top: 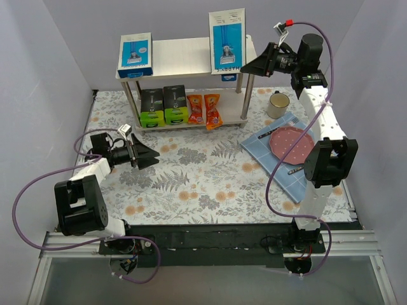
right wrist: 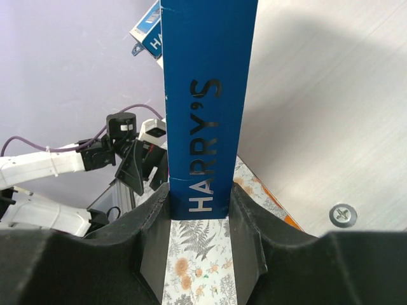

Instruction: Place and organize the shaving razors onto the shelf

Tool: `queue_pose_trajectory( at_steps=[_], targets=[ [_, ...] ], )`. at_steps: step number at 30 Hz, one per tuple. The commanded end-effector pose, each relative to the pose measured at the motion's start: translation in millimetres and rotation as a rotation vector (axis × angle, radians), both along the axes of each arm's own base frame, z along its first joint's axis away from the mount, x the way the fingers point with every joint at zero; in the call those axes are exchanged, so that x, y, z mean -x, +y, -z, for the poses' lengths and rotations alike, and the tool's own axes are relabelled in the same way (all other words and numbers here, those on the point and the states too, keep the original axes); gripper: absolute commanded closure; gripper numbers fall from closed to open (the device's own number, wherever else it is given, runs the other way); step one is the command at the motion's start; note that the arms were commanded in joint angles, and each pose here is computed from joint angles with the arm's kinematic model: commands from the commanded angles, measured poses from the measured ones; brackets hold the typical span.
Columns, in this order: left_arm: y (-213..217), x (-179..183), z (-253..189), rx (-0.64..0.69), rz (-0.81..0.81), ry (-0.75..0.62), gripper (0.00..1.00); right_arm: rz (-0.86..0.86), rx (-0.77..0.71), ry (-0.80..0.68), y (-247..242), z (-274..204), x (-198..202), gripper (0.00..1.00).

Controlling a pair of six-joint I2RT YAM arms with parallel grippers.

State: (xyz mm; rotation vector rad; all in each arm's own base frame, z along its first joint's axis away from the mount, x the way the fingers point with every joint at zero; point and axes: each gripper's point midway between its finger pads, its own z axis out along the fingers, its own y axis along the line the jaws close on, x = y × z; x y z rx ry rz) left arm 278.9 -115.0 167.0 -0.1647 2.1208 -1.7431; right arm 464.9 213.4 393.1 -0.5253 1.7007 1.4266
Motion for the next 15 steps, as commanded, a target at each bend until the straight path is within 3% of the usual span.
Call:
queue_pose_trajectory(
  at_steps=[1,8,12,15],
  targets=[
    [-3,13,-2,-0.014,0.009,-0.038,0.33,0.057,-0.016,-0.189,-3,-44,-6,0.8],
    [-1,18,1,-0.016,-0.007,-0.031,0.33,0.114,-0.018,-0.161,-5,-42,-16,0.68],
    [1,18,1,-0.017,-0.019,-0.031,0.33,0.185,-0.019,-0.164,-10,-49,-25,0.47],
    [3,17,0,-0.018,-0.028,-0.027,0.33,0.237,-0.011,-0.225,-15,-65,-32,0.41]
  ],
)
